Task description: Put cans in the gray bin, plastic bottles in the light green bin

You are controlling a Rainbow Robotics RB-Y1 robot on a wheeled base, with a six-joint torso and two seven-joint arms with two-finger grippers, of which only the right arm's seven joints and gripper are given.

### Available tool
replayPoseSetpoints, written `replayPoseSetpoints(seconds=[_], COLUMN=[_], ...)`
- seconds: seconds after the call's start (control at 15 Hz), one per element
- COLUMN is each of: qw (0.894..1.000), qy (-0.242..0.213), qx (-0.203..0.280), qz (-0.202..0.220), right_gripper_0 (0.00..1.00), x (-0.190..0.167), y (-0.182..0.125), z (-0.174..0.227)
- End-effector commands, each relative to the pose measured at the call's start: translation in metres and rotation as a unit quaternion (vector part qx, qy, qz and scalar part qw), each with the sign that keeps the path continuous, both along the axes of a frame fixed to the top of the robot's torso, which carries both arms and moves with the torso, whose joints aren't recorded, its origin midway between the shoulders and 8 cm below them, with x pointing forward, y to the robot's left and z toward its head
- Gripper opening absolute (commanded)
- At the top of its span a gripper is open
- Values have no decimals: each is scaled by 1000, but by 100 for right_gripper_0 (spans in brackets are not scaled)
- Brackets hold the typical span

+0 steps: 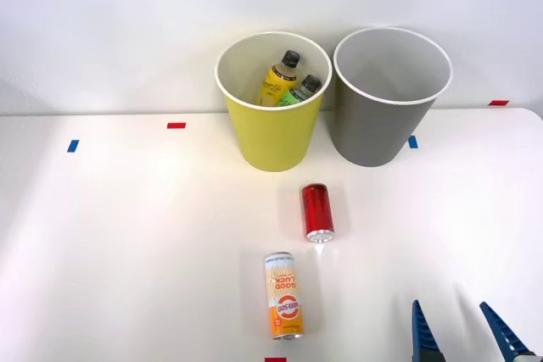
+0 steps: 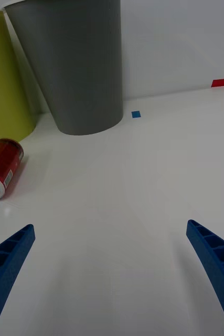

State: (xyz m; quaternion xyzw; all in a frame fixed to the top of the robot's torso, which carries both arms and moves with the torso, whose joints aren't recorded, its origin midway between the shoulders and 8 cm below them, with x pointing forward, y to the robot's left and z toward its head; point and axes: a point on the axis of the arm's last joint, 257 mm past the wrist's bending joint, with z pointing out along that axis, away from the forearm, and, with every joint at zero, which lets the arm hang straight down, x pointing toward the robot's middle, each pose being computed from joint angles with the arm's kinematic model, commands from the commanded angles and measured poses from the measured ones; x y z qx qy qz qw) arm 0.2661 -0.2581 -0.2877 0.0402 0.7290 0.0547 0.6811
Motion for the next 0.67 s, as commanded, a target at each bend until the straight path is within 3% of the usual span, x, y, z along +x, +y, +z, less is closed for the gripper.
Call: replayPoseSetpoints(seconds=[0.07, 0.67], qw=[1000, 1000], qy=[0, 0], qx=[0, 0], qz=[0, 0], right_gripper_0=[100, 100], x=[0, 0], y=[0, 0], z=[0, 0])
